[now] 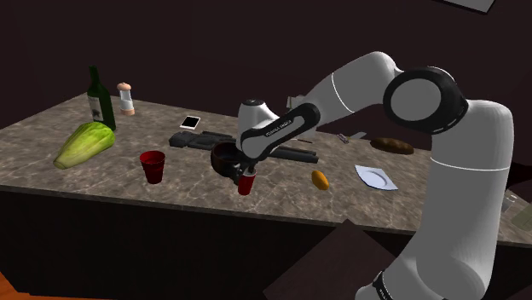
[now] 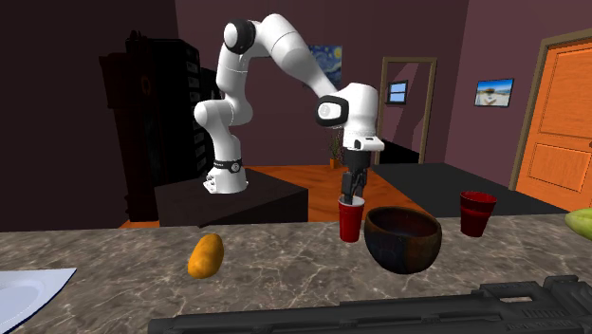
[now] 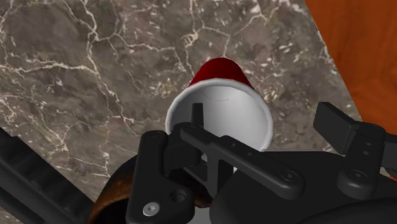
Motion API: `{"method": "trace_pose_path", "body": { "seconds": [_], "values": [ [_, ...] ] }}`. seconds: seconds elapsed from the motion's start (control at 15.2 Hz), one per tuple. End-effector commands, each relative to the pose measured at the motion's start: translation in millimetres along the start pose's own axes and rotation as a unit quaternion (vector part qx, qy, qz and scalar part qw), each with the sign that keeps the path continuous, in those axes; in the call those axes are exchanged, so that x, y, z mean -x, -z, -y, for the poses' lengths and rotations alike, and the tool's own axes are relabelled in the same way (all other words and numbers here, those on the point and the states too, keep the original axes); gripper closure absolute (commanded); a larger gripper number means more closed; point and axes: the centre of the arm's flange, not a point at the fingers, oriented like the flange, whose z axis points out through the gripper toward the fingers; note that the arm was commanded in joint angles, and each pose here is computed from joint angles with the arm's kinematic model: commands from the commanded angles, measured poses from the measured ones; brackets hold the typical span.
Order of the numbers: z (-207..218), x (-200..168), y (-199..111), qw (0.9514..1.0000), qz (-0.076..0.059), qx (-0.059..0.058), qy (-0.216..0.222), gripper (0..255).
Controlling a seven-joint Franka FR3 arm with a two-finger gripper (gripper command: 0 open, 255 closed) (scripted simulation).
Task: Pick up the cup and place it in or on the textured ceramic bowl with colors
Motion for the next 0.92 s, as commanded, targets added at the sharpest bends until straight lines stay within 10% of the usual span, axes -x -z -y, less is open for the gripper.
{"method": "trace_pose_path", "body": {
  "seconds": [0.0,0.46,0.53,0.86],
  "values": [
    [0.4,0.4,-8.5,1.0,0.0,0.0,0.0,0],
    [0.4,0.3,-8.5,1.0,0.0,0.0,0.0,0],
    [0.4,0.3,-8.5,1.0,0.0,0.0,0.0,255],
    [0.4,0.3,-8.5,1.0,0.0,0.0,0.0,255]
  ]
}}
